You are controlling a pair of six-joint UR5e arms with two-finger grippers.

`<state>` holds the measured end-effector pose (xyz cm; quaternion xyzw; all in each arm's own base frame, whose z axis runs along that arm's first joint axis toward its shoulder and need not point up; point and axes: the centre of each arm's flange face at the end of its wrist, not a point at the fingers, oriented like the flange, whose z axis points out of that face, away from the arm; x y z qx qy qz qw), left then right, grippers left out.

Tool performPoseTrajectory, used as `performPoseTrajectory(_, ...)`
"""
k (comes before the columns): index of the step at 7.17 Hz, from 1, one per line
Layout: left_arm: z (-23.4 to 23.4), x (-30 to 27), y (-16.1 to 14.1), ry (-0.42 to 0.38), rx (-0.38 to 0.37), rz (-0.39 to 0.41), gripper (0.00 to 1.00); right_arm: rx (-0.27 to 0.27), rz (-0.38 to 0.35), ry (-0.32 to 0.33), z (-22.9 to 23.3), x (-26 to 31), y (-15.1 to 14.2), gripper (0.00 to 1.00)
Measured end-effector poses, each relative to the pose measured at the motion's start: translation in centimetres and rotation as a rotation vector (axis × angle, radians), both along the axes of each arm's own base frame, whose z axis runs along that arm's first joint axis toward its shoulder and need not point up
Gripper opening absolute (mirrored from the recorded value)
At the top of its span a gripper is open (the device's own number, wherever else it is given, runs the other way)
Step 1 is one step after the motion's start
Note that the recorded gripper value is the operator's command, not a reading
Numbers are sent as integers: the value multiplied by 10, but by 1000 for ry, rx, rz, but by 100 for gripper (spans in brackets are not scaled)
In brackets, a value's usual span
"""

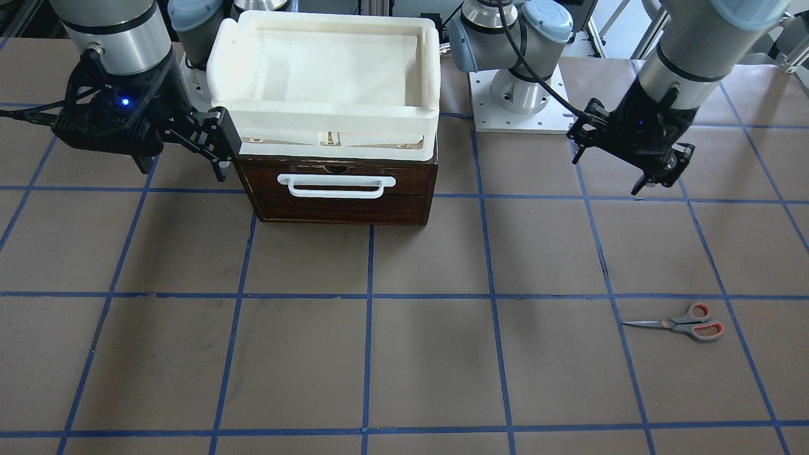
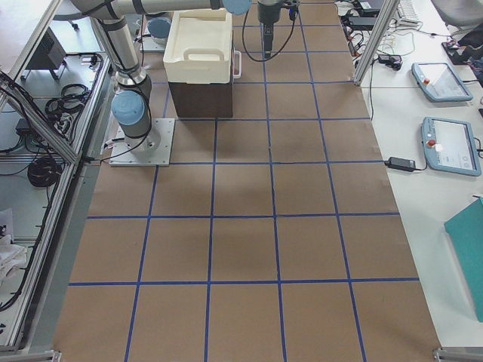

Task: Place scissors in drawer with both arms

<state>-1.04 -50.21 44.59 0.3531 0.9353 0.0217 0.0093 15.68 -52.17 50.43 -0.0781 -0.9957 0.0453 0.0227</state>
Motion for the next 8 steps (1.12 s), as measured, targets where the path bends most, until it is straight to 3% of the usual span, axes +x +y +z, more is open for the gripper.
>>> performPoseTrajectory(1, -24, 37, -24, -16, -2, -184, 100, -26, -165, -21, -11, 5, -13, 100)
performPoseTrajectory(3, -78, 95, -61, -31, 30, -512, 100, -18, -458, -53, -34, 23, -25, 100)
performPoseTrajectory(4, -107, 121, -72, -1, 46, -624, 100, -2, -586, -56, -49, 41, -28, 100)
performPoseTrajectory(6, -155, 157, -94, 3, 16, -808, 100, 47, -821, -36, -92, 88, -30, 100)
performPoseTrajectory(8, -191, 170, -111, -15, -4, -876, 100, 105, -946, -10, -130, 120, -30, 100)
